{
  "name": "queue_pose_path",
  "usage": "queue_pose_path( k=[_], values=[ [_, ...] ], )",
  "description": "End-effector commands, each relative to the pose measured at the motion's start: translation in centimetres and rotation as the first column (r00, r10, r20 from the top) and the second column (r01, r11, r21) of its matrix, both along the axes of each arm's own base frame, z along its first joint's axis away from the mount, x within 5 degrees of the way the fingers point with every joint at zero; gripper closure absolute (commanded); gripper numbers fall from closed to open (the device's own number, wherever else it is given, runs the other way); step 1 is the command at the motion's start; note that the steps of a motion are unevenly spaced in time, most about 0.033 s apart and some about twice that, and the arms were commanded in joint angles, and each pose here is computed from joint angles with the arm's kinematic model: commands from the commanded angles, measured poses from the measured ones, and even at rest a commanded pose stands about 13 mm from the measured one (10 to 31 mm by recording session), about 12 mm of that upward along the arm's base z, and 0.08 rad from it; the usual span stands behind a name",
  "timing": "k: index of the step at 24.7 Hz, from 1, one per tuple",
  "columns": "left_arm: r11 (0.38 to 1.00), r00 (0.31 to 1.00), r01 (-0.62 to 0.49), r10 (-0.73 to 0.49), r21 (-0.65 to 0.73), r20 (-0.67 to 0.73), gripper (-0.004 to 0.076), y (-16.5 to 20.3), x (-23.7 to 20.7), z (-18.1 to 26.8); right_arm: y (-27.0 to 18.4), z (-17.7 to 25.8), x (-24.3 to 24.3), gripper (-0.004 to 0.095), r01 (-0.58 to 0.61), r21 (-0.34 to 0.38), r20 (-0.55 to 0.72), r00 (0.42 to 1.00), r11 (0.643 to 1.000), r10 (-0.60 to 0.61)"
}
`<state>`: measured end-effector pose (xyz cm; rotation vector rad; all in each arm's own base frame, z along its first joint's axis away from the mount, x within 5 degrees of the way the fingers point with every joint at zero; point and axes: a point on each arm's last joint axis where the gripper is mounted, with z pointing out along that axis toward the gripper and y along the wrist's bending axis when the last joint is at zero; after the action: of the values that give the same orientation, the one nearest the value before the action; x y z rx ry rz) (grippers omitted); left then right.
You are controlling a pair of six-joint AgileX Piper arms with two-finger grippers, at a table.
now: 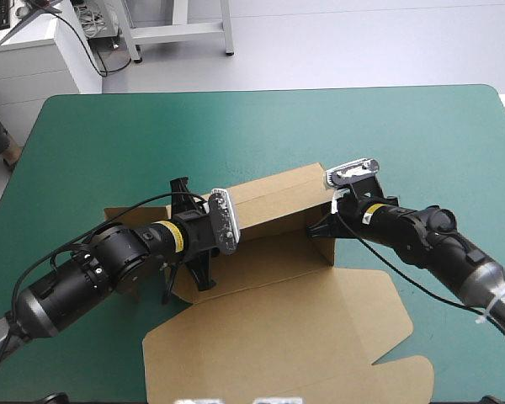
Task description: Fold the box
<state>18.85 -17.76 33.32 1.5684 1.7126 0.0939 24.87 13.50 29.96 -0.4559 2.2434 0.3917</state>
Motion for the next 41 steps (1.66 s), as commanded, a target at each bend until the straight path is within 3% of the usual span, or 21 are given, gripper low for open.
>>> queue_pose_path(
  k=[1, 9, 19, 22, 28, 35, 38, 41],
  values=[
    [0.999, 0.994, -0.015, 0.012, -0.032, -0.111, 0.0396, 0.3, -1.5, 0.2, 1.3, -0.8, 1.1, 0.0908, 0.022, 0.07, -0.014, 1.0, 0.997, -0.021],
    [0.998, 0.996, -0.02, 0.015, -0.052, -0.093, 0.0396, 0.9, -2.0, 1.0, 1.7, -1.6, 2.2, 0.0908, 0.064, 0.103, -0.016, 0.998, 0.993, -0.063],
    [0.996, 0.986, -0.073, 0.065, 0.047, 0.153, 0.0398, 1.0, -1.3, 1.9, 2.0, -0.9, 2.8, 0.0908, 0.129, 0.195, -0.013, 0.992, 0.972, -0.129],
    [0.99, 0.963, -0.024, -0.014, 0.138, 0.269, 0.0398, -0.4, -2.0, 2.1, 2.6, -1.2, 4.2, 0.0908, 0.133, 0.189, -0.028, 0.991, 0.973, -0.13],
    [0.952, 0.926, -0.143, 0.032, 0.271, 0.376, 0.0398, -1.5, -2.8, 1.6, 3.6, -1.5, 6.0, 0.0908, 0.135, 0.184, -0.041, 0.991, 0.974, -0.129],
    [0.975, 0.923, -0.108, 0.026, 0.194, 0.383, 0.0398, -2.5, -5.5, 2.2, 2.9, -1.6, 6.8, 0.0908, 0.157, 0.172, -0.047, 0.987, 0.972, -0.151],
    [0.982, 0.903, -0.07, -0.013, 0.176, 0.429, 0.0398, -2.6, -6.4, 3.1, 1.4, -2.0, 7.3, 0.0908, 0.201, 0.149, -0.095, 0.977, 0.968, -0.189],
    [0.989, 0.9, -0.085, 0.025, 0.12, 0.436, 0.0399, -2.4, -6.2, 4.7, 0.0, -2.5, 7.4, 0.0908, 0.225, 0.109, -0.149, 0.967, 0.968, -0.208]
  ],
)
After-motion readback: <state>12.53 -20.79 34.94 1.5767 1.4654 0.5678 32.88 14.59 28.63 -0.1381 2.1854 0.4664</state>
